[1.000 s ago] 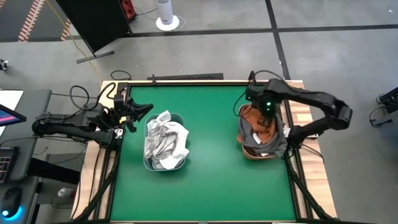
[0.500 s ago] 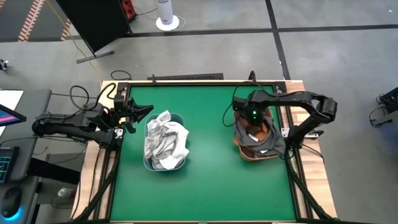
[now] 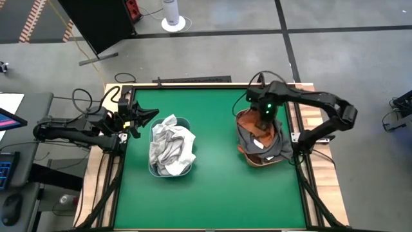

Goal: Sort towels by color in basket
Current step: Put the orange towel into the orange bin

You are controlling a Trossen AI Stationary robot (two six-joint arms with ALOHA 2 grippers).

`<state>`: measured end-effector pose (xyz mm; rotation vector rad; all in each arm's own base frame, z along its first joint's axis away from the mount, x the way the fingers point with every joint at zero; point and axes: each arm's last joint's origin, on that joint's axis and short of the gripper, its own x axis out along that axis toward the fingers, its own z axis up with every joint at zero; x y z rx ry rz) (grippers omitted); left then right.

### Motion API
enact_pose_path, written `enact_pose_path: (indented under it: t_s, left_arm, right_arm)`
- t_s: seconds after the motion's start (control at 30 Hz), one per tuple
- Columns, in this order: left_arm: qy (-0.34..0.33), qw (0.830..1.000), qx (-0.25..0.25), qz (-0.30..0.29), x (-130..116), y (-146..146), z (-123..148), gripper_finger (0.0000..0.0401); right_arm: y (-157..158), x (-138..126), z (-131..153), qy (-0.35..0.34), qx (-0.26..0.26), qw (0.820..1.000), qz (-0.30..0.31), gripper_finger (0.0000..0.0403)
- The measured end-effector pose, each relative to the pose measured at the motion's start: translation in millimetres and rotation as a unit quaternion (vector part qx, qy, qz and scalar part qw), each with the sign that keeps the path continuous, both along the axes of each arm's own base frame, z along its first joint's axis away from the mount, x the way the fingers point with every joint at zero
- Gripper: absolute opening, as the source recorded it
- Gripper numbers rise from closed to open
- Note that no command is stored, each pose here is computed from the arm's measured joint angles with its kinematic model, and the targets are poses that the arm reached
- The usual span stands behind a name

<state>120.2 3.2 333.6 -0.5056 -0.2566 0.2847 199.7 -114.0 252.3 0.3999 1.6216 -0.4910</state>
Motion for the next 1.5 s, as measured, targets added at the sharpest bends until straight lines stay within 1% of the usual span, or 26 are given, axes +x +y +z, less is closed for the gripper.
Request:
enact_pose_path:
  t_s: [0.07, 0.1, 0.17, 0.27, 0.4, 0.47, 0.57, 0.63, 0.7, 0.83, 0.93, 1.0, 1.1, 1.23, 1.37, 1.5]
  left_arm:
    - [0.001, 1.0, 0.001, 0.0, 0, 0, 0, 0.0008]
    - [0.001, 1.0, 0.001, 0.0, 0, 0, 0, 0.0008]
    - [0.001, 1.0, 0.001, 0.0, 0, 0, 0, 0.0008]
    - [0.0, 1.0, 0.001, 0.0, 0, 0, 0, 0.0008]
    - [-0.003, 1.0, -0.001, 0.0, 0, 0, 0, 0.0008]
    - [-0.004, 1.0, -0.004, -0.001, 0, 0, 0, 0.0008]
    - [-0.004, 1.0, -0.004, -0.001, 0, 0, 0, 0.0008]
    - [-0.003, 1.0, -0.004, 0.0, 0, 0, 0, 0.0008]
    - [-0.003, 1.0, -0.002, 0.0, 0, 0, 0, 0.0008]
    - [-0.007, 1.0, -0.001, 0.0, 0, 0, 1, 0.0008]
    - [-0.01, 1.0, 0.001, 0.001, 0, 0, 2, 0.0008]
    - [-0.015, 1.0, 0.006, 0.003, -1, 0, 3, 0.0008]
    - [-0.02, 1.0, 0.01, 0.004, -1, 0, 4, 0.0008]
    - [-0.02, 1.0, 0.007, 0.003, -1, 0, 4, 0.0008]
    - [-0.021, 1.0, 0.006, 0.003, -1, 0, 4, 0.0008]
    - [-0.021, 1.0, 0.003, 0.002, -1, 0, 4, 0.0008]
  right_arm:
    - [2, -5, 16, -0.007, -0.003, 1.0, 0.016, 0.0077]
    - [5, -8, 23, -0.004, 0.0, 0.999, 0.034, 0.0077]
    - [13, -16, 33, 0.012, 0.014, 0.996, 0.092, 0.0077]
    - [30, -24, 41, 0.024, 0.034, 0.98, 0.192, 0.0086]
    - [55, -27, 45, -0.012, 0.048, 0.955, 0.293, 0.0124]
    - [67, -28, 42, 0.002, 0.044, 0.944, 0.328, 0.0149]
    - [81, -27, 30, 0.033, 0.038, 0.928, 0.37, 0.0184]
    - [89, -27, 19, 0.049, 0.043, 0.919, 0.389, 0.0198]
    - [97, -25, 7, 0.056, 0.045, 0.912, 0.403, 0.0204]
    - [113, -19, -8, 0.045, 0.033, 0.904, 0.423, 0.0199]
    - [120, -8, -16, 0.036, 0.027, 0.904, 0.425, 0.0193]
    - [123, 0, -23, 0.036, 0.027, 0.909, 0.414, 0.0189]
    - [122, 15, -39, 0.044, 0.039, 0.924, 0.378, 0.0183]
    - [116, 29, -63, 0.087, 0.056, 0.933, 0.344, 0.0174]
    - [106, 36, -80, 0.114, 0.09, 0.939, 0.313, 0.0168]
    - [97, 36, -84, 0.118, 0.119, 0.945, 0.282, 0.0165]
